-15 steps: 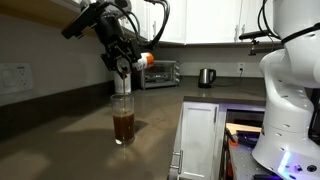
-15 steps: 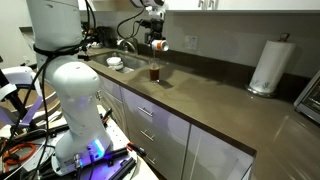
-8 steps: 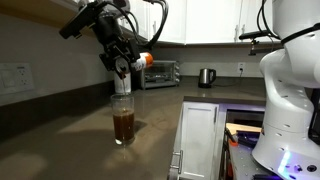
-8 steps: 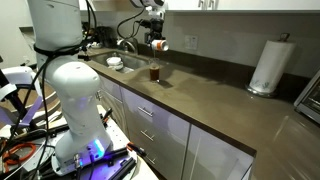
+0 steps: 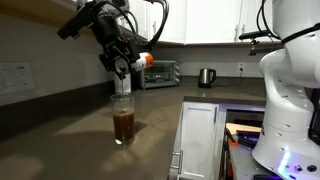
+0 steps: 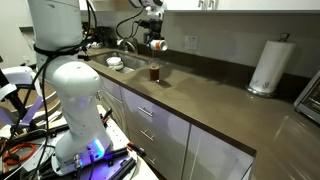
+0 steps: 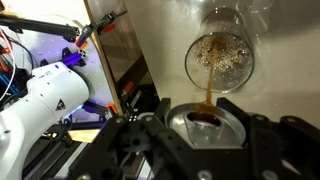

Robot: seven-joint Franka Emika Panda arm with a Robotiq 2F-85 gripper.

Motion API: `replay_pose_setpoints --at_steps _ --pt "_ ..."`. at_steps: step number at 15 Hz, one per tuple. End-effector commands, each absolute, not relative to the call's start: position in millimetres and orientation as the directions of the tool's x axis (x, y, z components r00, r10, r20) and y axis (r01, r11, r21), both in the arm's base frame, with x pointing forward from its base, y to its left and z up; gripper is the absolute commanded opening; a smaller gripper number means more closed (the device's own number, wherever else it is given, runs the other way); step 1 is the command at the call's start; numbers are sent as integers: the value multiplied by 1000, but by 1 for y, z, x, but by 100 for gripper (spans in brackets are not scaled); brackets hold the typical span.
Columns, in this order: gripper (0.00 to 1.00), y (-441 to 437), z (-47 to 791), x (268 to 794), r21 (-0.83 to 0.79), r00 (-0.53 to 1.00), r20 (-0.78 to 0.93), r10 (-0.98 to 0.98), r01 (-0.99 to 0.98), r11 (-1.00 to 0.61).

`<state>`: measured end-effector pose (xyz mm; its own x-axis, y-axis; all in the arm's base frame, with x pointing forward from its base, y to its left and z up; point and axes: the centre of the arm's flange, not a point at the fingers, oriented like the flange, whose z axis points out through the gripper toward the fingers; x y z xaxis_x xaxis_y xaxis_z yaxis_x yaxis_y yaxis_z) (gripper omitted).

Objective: Pour the juice in the can into the glass.

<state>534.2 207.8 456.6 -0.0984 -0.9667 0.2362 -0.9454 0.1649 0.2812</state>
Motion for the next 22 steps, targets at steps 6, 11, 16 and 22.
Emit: replay_pose_setpoints --at_steps 6,11,16,22 --pt "27 216 459 533 283 -112 285 -952 -939 195" --pt "27 212 459 533 286 -110 286 -952 -938 194" --pt "27 211 459 532 284 -110 282 -953 -939 193" --pt "27 214 459 533 285 -109 284 -953 -939 192"
